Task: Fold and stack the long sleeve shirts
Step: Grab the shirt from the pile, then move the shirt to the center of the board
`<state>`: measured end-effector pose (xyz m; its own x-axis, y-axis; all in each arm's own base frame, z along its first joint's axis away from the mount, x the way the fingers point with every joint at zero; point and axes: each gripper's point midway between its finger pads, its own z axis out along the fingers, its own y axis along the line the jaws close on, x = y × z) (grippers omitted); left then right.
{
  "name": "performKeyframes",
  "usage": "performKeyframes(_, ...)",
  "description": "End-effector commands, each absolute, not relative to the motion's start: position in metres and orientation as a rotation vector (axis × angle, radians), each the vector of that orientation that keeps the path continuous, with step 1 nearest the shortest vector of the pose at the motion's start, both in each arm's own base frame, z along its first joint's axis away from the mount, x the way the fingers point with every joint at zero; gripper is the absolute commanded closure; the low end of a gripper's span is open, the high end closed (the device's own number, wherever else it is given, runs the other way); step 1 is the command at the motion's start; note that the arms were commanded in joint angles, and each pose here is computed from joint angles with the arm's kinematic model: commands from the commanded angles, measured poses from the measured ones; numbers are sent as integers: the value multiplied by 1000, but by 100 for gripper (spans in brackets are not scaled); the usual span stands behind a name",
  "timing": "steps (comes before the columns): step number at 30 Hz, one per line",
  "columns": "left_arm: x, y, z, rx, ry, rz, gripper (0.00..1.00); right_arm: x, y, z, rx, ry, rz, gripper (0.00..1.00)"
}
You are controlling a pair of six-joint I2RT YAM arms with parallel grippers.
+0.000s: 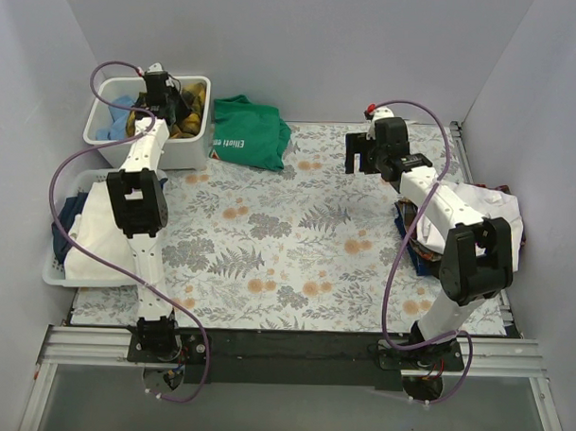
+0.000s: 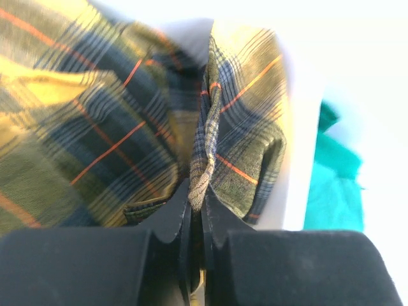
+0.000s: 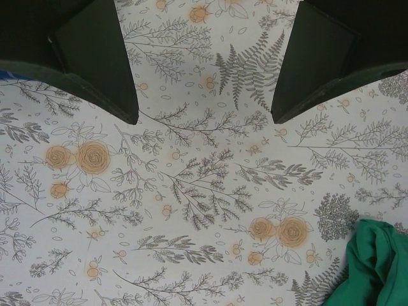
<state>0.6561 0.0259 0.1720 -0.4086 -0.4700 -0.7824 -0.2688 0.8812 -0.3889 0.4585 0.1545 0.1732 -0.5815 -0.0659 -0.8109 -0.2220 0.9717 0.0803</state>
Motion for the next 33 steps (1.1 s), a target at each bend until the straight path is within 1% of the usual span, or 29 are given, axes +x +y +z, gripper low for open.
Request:
performKeyframes(1,656,18,279,-472,1821,-338,100,468,157,193,-189,2141,215,7)
performKeyframes(2,651,16,304,-457,1775,-353,100,467,156,195,-184,2138,216,7)
performKeyframes(4,644,14,331,-442,1730,-373,100,466,157,194,-181,2142,224,7)
performKeyframes(5,636,10,355,-426,1694,-389,100,465,158,195,-183,2139,229,7)
performKeyframes(8,620,0,387,-383,1654,-421,100,462,157,200,-177,2131,236,7)
performKeyframes(14,569,-25,484,-262,1487,-517,100,449,150,207,-163,2117,227,7)
performKeyframes(17,539,-49,535,-169,1386,-620,100,443,141,213,-139,2103,206,7)
performKeyframes(20,500,-88,573,-6,1307,-793,100,442,128,224,-60,2083,221,7)
performKeyframes(21,488,-99,580,44,1291,-834,100,441,125,227,-44,2079,237,7)
performKeyframes(22,465,-119,590,136,1269,-889,100,442,121,232,-22,2069,241,7)
performKeyframes(23,451,-141,593,191,1259,-930,100,442,115,238,9,2054,246,7)
performKeyframes(28,380,-191,619,404,1180,-1020,100,440,99,252,67,2021,237,7)
performKeyframes(29,358,-205,628,452,1150,-1055,100,440,93,253,86,2018,230,7)
performKeyframes(31,334,-222,635,520,1120,-1112,100,439,88,253,114,2017,238,7)
performKeyframes(32,313,-240,633,585,1111,-1180,100,439,82,253,136,2016,235,7)
performKeyframes(33,297,-246,637,625,1090,-1202,100,439,78,252,160,2016,240,7)
